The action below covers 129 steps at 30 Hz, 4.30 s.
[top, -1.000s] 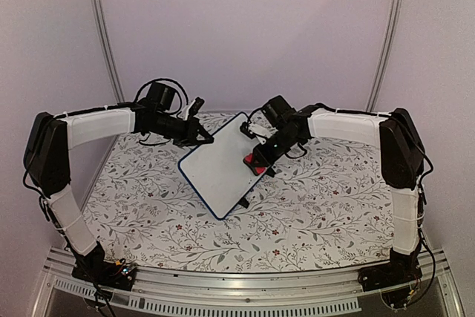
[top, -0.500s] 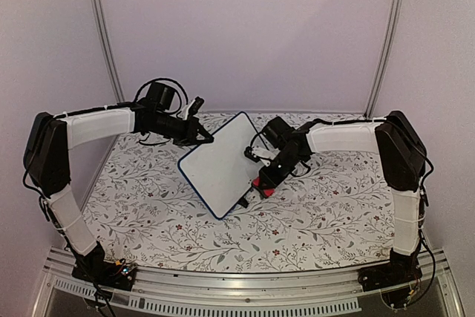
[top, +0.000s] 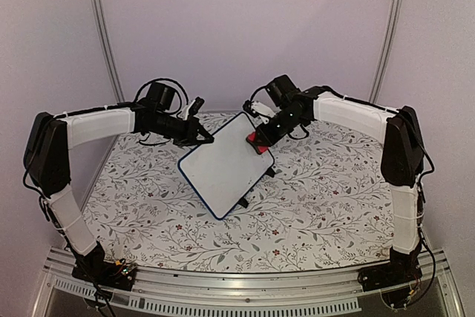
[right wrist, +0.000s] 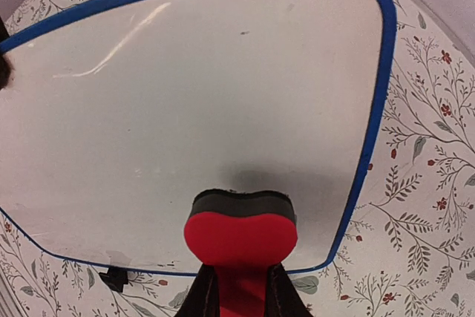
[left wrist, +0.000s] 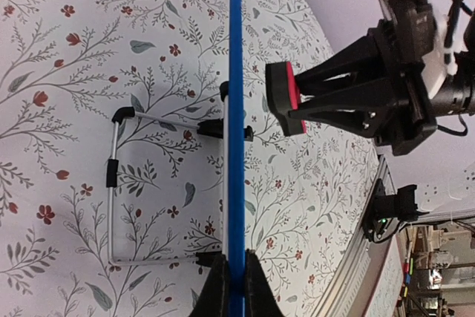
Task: Erase the whiteboard
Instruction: Erase the whiteboard at the center of the board.
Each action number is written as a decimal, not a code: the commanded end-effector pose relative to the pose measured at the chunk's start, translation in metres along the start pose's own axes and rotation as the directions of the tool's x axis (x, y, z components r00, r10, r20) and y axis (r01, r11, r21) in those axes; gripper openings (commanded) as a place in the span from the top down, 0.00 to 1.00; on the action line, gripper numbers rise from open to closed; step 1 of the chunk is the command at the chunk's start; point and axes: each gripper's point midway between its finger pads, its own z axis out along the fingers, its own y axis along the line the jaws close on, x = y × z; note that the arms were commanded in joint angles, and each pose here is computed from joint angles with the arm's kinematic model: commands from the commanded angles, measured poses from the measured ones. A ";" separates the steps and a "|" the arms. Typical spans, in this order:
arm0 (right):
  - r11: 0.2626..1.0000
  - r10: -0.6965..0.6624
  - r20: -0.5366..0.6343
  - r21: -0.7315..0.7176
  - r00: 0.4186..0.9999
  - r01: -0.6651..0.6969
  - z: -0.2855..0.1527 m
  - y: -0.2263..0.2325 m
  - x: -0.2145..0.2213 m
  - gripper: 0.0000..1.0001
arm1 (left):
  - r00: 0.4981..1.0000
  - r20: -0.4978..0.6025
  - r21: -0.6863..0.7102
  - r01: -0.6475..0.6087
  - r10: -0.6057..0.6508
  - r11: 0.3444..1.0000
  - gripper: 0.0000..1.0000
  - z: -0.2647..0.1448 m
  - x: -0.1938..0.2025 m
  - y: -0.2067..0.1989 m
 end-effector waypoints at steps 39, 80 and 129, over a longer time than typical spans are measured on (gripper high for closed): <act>0.999 -0.032 -0.139 0.007 0.990 0.033 0.037 -0.008 0.030 0.98 | 0.998 0.017 0.062 -0.054 0.053 0.997 1.00 -0.006 -0.004 -0.022; 0.995 -0.031 -0.052 0.094 0.998 0.036 0.024 -0.032 0.005 0.98 | 0.999 0.012 0.064 -0.051 0.050 0.997 1.00 -0.005 -0.004 -0.021; 0.985 -0.087 -0.265 0.119 0.960 0.122 0.046 -0.012 0.065 0.98 | 0.999 0.013 0.069 -0.053 0.052 0.996 1.00 -0.005 -0.004 -0.021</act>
